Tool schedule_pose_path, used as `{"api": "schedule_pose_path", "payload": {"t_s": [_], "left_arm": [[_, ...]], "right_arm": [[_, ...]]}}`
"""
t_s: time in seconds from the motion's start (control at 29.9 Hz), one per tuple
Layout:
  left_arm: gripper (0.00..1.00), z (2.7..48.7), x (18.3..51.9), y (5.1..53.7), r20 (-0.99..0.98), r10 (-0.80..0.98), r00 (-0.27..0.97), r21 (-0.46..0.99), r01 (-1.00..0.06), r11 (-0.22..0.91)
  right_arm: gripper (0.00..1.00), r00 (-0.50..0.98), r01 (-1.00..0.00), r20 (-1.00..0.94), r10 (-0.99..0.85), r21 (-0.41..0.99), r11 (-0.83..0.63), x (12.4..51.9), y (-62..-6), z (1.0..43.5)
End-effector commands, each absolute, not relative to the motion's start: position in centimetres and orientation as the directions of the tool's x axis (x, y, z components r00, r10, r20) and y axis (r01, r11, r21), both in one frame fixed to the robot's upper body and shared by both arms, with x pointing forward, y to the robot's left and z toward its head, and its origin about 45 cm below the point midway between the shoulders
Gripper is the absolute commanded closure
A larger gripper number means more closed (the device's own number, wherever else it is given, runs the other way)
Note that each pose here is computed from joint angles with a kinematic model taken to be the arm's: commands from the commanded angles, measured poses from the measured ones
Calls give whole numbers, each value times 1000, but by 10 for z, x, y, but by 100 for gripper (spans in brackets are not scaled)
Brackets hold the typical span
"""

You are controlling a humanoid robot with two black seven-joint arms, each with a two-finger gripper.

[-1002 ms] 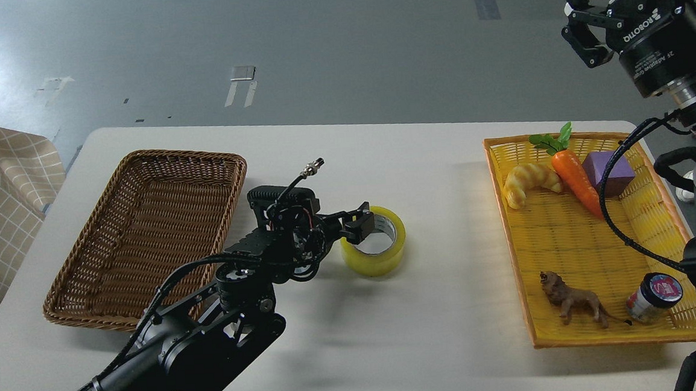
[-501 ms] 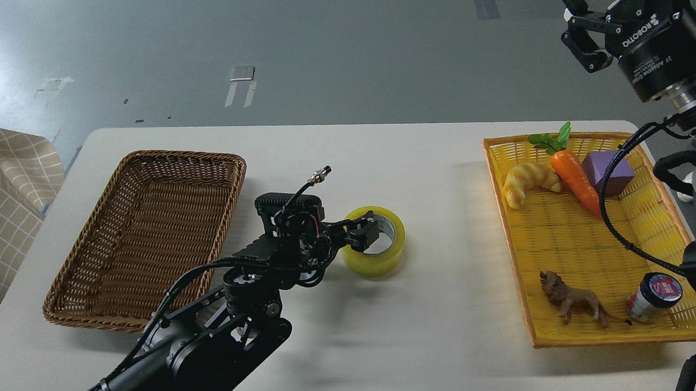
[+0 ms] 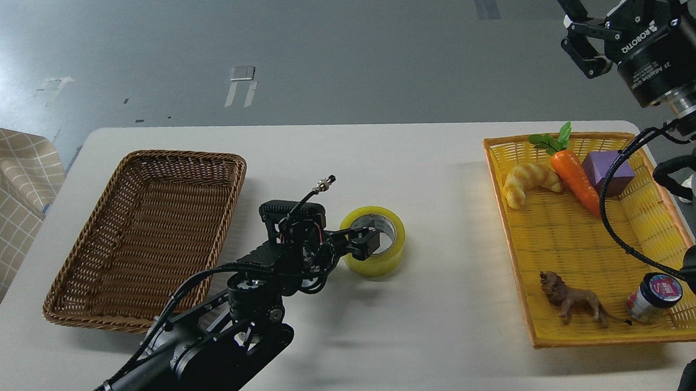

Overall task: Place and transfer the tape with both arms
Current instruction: 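Grasp the tape roll's rim with the left gripper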

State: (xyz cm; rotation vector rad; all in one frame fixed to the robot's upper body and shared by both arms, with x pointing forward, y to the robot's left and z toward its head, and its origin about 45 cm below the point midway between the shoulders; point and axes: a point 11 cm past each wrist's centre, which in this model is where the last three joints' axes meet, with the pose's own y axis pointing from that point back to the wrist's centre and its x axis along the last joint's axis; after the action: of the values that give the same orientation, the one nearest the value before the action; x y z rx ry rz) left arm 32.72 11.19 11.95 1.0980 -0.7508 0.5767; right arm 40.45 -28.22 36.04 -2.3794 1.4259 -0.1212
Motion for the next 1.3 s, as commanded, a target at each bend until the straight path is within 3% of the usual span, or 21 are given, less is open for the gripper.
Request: {"api": "schedule_pose_path", "payload": {"t_s": [0.0,0.33,0.47,0.8,0.97,1.04,1.27], "left_arm": [[3,119,327,111,777,51,628,572,-737,360],[12,113,322,106,770,23,638,582,-716,385],[20,112,322,106,769,21,639,584,-715,385],[22,108,323,112,764,15,645,595,-714,369],[45,106,323,114,763,11,647,599,-713,364],[61,106,323,115,762,10,648,601,-712,363],[68,106,323,116,761,9,648,603,-713,358]], "right_arm": [[0,484,-840,-116,-868,-341,-422,403,-283,356],[0,478,-847,-123,-870,-328,-419,402,-285,349],[0,475,-848,-126,-871,-327,-416,401,-286,349],[0,473,-851,-128,-872,-322,-414,399,-287,346],[0,467,-856,-130,-875,-316,-410,398,-289,343],[0,462,-859,-133,-877,-312,-405,398,-290,341],[0,458,-863,-138,-878,-307,-401,398,-290,339]]}}
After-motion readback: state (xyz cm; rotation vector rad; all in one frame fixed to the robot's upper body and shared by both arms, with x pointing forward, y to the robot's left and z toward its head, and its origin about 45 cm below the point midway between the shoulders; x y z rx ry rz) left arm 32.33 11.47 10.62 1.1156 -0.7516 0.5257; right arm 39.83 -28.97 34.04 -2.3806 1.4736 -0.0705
